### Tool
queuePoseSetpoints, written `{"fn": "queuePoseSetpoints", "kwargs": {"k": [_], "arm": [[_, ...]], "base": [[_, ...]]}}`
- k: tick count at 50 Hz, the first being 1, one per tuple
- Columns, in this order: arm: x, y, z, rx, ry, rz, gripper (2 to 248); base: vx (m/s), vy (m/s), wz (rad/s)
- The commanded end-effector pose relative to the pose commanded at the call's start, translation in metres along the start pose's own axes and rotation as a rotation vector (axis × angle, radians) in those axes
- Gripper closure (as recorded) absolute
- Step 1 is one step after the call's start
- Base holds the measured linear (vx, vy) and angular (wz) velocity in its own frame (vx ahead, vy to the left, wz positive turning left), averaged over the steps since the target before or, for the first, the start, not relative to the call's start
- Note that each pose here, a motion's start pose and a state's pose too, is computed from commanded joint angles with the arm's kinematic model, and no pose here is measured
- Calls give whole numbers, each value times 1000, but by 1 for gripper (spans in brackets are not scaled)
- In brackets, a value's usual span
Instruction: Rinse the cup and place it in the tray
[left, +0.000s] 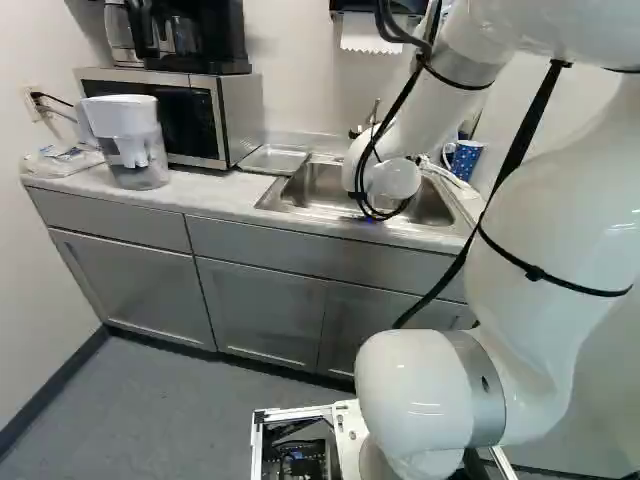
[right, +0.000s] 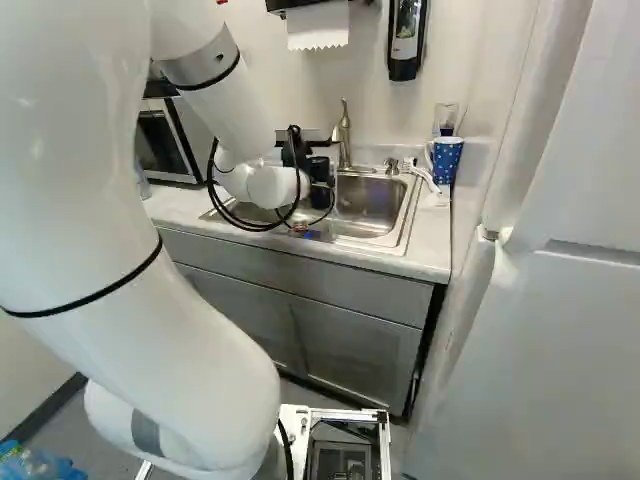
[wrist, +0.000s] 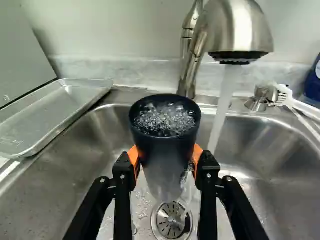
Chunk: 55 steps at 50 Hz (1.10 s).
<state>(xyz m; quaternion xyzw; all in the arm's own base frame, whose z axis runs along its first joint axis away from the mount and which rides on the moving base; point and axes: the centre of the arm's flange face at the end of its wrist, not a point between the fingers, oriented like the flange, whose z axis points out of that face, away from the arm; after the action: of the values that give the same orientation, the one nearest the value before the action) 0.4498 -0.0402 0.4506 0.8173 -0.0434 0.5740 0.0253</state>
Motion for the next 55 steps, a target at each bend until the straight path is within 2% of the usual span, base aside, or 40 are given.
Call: {"fn": "queuePoseSetpoints", "kwargs": {"k": [13,44,55], "arm": [[5,-19,0,40,11,-14,129],[39,-66,3,133,72,-41,129],[48,-67,-2,136,77,-42,129]], "base": [[0,0,0],[0,0,0],[0,0,0]]}}
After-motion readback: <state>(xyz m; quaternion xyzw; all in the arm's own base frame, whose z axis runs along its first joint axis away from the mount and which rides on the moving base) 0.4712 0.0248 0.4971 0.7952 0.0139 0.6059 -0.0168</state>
